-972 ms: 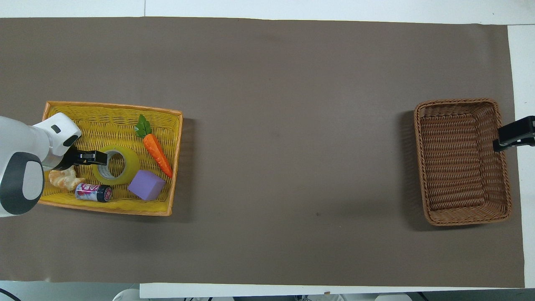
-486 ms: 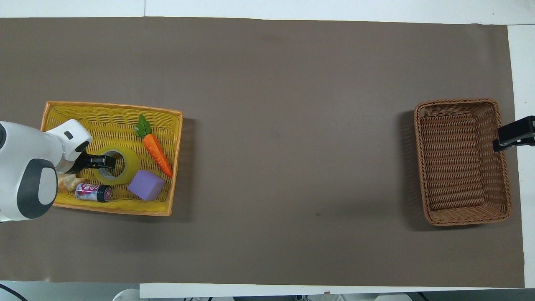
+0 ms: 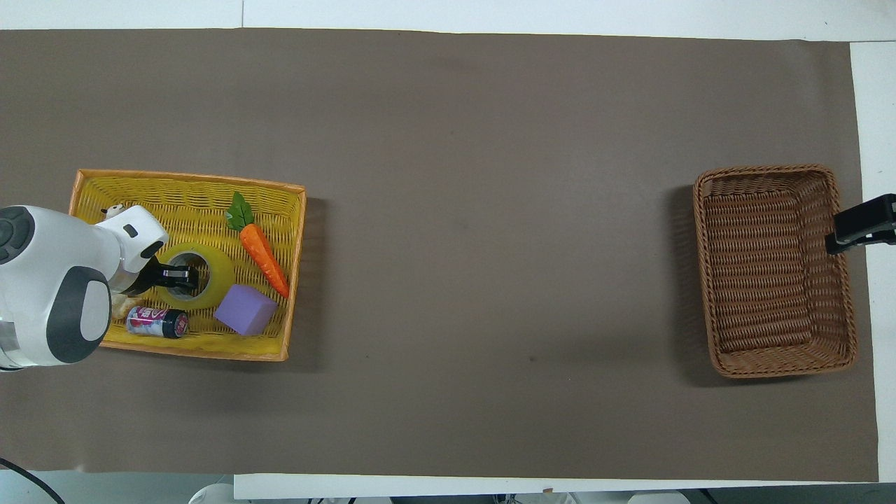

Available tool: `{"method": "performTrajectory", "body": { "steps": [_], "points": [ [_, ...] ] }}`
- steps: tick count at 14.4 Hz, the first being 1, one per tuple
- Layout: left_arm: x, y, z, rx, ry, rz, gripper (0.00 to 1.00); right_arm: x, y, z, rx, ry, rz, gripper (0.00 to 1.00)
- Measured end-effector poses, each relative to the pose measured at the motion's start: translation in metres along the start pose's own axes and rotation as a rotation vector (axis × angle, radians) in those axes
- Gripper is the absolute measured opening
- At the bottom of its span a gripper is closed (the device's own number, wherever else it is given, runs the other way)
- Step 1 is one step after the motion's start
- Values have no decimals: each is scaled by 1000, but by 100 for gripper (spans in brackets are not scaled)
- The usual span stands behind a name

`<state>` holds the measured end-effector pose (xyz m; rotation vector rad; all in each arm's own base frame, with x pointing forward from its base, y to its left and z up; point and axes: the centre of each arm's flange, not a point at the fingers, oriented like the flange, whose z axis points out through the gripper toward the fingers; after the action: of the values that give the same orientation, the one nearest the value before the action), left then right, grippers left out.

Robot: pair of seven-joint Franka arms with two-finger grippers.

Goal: Move tape to another basket
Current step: 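Grasp the tape roll's rim with the left gripper, then lift the tape roll with the left gripper toward the table center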

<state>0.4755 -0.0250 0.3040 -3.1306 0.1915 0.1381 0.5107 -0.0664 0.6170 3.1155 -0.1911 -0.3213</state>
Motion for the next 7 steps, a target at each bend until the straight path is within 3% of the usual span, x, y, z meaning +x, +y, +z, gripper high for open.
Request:
{"method": "performTrajectory", "body": {
  "steps": [2,4,7],
  "points": [
    [4,2,-6,1,7,5,22,0,0,0,0,0,0,100],
    [13,0,-22,1,10,1,22,0,0,0,0,0,0,100],
    [42,-2,-83,0,25,0,22,0,0,0,0,0,0,100]
  ]
}}
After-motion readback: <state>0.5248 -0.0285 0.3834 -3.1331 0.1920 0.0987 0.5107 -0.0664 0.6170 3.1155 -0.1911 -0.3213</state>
